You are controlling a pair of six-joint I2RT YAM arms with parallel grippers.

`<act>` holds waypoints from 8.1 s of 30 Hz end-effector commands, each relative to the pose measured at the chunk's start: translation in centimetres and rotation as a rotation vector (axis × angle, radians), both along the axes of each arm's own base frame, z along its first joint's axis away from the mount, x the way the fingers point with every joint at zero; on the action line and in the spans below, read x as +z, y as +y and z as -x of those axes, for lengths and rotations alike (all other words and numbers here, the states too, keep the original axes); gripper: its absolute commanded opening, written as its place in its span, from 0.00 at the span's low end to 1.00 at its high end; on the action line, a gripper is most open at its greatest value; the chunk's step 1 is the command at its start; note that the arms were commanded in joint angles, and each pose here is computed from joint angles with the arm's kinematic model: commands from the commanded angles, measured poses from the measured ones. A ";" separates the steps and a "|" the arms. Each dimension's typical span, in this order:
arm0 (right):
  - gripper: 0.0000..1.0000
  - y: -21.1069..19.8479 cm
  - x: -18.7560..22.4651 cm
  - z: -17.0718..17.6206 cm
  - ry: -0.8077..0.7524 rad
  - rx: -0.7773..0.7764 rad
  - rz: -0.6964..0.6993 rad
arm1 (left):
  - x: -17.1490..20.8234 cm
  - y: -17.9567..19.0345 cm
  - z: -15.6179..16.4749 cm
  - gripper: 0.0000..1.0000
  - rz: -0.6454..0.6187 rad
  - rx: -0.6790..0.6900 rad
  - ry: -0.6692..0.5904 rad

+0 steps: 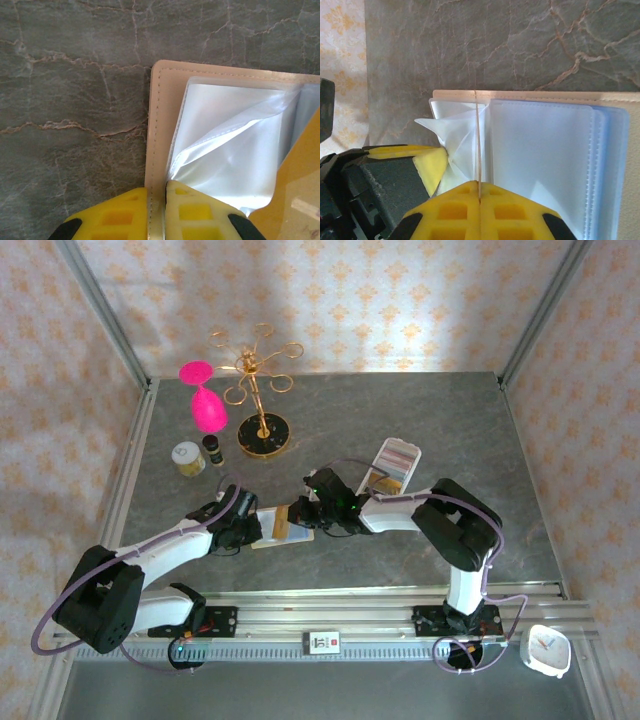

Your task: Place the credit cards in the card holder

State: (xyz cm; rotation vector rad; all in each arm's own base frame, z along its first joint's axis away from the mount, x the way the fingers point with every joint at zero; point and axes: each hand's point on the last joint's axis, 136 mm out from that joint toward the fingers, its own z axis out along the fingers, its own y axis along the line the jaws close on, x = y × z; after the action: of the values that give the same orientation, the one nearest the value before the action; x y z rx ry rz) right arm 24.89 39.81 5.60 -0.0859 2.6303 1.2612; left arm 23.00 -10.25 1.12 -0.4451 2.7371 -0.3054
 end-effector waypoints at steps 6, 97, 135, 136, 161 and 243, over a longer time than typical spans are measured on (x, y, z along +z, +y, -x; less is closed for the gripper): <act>0.00 -0.2 -3.4 1.3 0.087 0.074 0.102 | -1.2 -2.0 1.0 0.17 0.085 -0.069 0.039; 0.00 -1.1 -3.2 0.0 -0.014 0.141 0.148 | -1.5 2.2 -1.6 0.33 0.100 0.207 -0.017; 0.00 1.0 -3.8 1.6 0.095 0.191 0.135 | -3.1 1.4 0.7 0.33 0.132 0.141 0.055; 0.00 0.5 -3.9 1.7 0.094 0.188 0.157 | -3.1 1.5 0.7 0.33 0.133 0.142 0.054; 0.00 -0.8 -4.2 0.8 0.115 0.188 0.254 | -3.4 1.5 1.0 0.33 0.130 0.138 0.061; 0.26 -1.5 0.2 -0.3 -0.033 -0.056 0.364 | -5.9 1.2 3.0 0.27 0.135 0.087 0.142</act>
State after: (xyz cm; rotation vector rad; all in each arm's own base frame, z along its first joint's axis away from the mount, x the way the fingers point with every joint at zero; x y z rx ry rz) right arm 25.79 40.86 7.26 -0.1685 2.7372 0.8740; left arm 23.49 -10.02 0.45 -0.6461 2.6742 -0.5754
